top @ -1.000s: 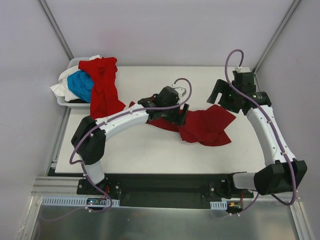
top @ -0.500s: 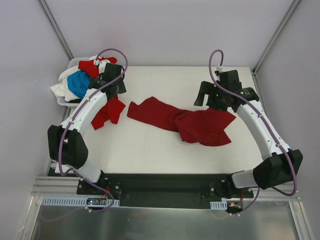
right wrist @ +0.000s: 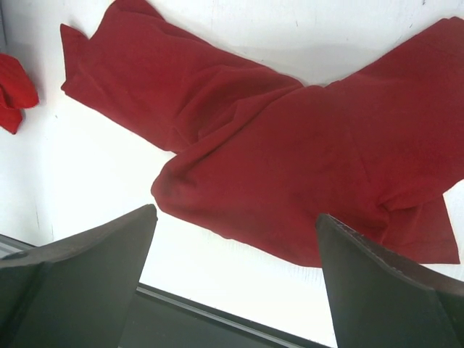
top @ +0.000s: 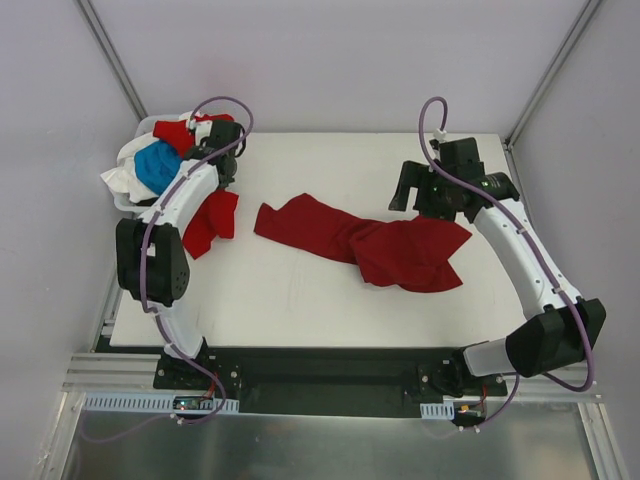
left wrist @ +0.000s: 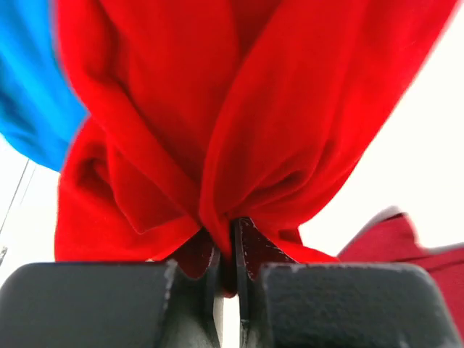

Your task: Fold and stack the t-shirts

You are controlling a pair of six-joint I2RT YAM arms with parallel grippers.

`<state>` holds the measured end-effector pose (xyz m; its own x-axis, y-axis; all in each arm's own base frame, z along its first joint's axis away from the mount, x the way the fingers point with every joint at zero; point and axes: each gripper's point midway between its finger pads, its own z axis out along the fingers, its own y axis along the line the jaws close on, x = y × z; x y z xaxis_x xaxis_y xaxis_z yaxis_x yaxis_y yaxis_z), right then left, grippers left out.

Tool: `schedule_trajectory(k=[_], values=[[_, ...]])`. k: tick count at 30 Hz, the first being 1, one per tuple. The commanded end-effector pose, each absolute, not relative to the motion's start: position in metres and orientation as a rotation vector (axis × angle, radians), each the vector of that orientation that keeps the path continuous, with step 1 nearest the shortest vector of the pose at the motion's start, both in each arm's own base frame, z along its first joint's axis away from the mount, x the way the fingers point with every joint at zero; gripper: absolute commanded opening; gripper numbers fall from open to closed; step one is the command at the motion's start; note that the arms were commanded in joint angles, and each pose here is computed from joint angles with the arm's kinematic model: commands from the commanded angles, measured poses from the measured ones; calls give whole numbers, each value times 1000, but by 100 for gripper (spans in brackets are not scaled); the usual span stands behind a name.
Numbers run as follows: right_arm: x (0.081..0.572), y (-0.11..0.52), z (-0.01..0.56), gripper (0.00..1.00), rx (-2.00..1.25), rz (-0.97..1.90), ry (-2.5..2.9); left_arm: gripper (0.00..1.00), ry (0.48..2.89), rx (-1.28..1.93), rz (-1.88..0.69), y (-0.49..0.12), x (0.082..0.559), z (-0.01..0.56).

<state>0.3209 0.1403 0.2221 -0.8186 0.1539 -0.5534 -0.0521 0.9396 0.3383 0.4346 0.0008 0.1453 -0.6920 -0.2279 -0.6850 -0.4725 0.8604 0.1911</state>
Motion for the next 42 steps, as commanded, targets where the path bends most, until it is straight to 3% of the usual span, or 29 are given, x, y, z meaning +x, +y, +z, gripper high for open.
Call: schedule_trajectory(k=[1, 8, 14, 19, 28, 34, 42], values=[[326, 142, 249, 96, 44, 459, 2427, 0, 2108, -548, 291, -11, 453, 249], [330, 149, 247, 96, 34, 490, 2442, 0, 1731, -652, 450, 25, 456, 393], [334, 154, 249, 96, 33, 522, 2440, 0, 1568, -717, 593, 70, 473, 457], [335, 156, 249, 96, 36, 529, 2442, 0, 1506, -786, 653, 105, 461, 474], [336, 166, 244, 96, 29, 555, 2467, 0, 1573, -751, 698, 104, 436, 459], [337, 172, 241, 96, 13, 571, 2483, 0, 1788, -635, 766, 86, 433, 374], [329, 171, 240, 96, -1, 555, 2496, 0, 1935, -714, 815, 96, 449, 266]])
